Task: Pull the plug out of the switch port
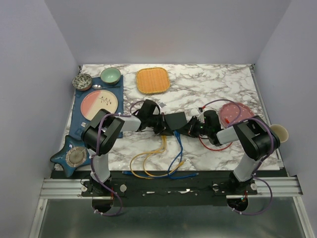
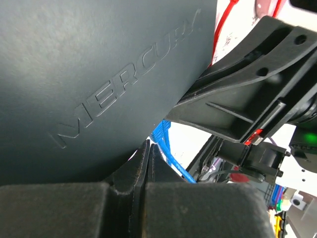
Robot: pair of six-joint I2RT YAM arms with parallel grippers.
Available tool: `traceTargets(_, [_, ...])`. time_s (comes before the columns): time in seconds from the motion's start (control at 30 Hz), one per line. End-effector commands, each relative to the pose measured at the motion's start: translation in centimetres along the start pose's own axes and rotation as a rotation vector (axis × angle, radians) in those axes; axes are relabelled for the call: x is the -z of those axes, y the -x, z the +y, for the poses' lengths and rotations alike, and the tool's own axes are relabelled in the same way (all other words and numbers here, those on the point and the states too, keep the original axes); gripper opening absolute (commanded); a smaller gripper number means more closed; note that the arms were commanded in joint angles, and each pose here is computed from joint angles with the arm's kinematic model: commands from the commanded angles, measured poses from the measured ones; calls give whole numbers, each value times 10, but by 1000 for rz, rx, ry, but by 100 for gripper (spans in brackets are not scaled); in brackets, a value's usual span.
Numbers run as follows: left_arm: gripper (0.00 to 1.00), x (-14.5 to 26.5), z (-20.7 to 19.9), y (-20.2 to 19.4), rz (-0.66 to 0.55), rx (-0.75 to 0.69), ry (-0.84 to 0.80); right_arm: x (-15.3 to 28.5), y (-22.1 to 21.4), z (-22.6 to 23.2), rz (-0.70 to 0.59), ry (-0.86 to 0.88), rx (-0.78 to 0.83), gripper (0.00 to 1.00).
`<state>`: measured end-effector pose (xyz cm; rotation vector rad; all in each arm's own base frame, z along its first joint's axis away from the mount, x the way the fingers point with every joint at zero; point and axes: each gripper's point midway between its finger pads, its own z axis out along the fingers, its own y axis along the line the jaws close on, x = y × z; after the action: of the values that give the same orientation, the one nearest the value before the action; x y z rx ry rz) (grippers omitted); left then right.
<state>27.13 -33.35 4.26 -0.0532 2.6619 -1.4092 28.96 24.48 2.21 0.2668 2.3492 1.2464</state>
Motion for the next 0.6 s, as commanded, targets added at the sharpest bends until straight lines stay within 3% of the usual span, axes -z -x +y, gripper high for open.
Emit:
traceTargets(0.0, [0,-8,14,-1,22,75,57,1,-14,-11,73,-29,19,1])
traceTargets(0.2, [0,-17,27,14,-41,159,122,5,-38,-14,176,-22,34,1])
traceTargets(0.57, [0,-13,36,22,-108,176,169,21,-63,-17,287,-24,70,1])
